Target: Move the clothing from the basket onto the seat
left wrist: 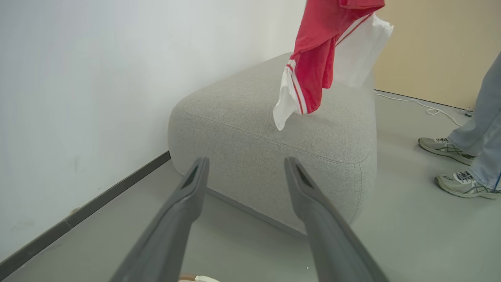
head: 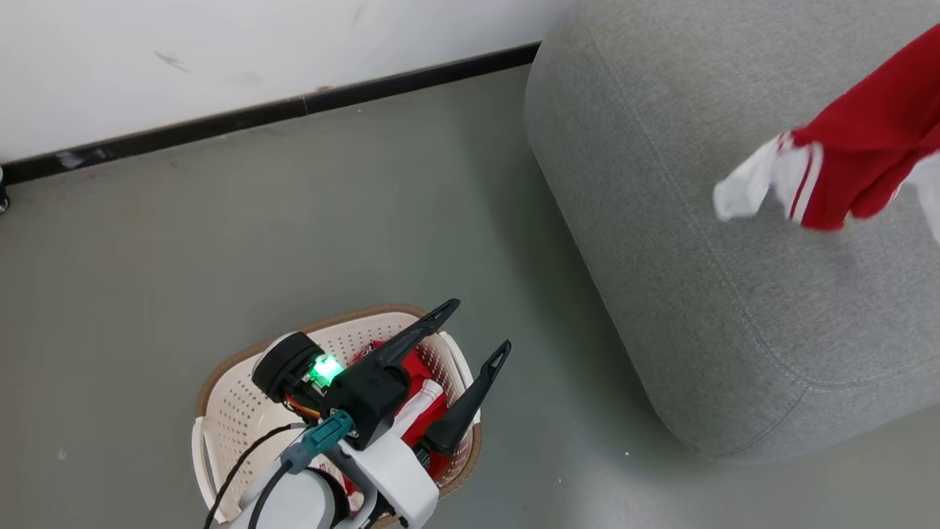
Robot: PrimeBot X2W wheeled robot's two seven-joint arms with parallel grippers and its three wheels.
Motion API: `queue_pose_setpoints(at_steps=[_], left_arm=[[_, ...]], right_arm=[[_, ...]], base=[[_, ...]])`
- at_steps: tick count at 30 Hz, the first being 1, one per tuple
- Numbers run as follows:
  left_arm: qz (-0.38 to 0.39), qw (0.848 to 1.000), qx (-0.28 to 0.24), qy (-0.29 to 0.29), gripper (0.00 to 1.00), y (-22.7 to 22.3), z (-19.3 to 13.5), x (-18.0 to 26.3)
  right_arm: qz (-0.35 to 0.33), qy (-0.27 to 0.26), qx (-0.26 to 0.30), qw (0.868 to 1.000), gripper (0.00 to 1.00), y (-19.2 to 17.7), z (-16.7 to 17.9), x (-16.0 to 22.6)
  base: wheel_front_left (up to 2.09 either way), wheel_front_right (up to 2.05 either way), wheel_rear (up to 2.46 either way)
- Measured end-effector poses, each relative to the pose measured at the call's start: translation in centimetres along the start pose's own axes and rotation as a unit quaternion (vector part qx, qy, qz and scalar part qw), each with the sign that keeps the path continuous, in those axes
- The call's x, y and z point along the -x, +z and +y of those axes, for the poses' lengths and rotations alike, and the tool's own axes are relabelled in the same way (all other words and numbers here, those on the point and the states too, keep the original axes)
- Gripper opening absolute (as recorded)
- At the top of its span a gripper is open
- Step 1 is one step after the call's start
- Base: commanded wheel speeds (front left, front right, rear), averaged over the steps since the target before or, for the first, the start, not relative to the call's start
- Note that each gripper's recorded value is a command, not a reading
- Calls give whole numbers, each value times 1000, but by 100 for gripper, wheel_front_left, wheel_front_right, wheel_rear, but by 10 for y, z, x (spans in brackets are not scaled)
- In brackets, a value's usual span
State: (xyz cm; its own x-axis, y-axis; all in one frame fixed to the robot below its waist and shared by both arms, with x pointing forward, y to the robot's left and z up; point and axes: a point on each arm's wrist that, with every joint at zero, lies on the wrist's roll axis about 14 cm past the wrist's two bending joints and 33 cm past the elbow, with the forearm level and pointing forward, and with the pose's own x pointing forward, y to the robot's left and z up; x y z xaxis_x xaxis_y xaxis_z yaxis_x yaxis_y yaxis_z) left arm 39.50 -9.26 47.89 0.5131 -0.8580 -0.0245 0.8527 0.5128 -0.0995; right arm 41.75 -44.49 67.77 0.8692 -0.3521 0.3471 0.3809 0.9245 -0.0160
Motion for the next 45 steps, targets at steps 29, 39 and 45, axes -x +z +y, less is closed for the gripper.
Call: queue_pose_setpoints(at_steps=[29, 39, 45], left_arm=[[34, 999, 18, 25, 100, -37, 50, -2], [31, 999, 23, 27, 100, -41, 59, -8], [31, 999, 22, 28, 100, -41, 61, -8]], right_arm=[[191, -96, -5, 977, 0, -149, -28, 9], [311, -105, 26, 944, 0, -199, -38, 36], [353, -109, 28, 929, 0, -215, -37, 52]], base=[[0, 0, 0], [0, 0, 0], [0, 0, 0]])
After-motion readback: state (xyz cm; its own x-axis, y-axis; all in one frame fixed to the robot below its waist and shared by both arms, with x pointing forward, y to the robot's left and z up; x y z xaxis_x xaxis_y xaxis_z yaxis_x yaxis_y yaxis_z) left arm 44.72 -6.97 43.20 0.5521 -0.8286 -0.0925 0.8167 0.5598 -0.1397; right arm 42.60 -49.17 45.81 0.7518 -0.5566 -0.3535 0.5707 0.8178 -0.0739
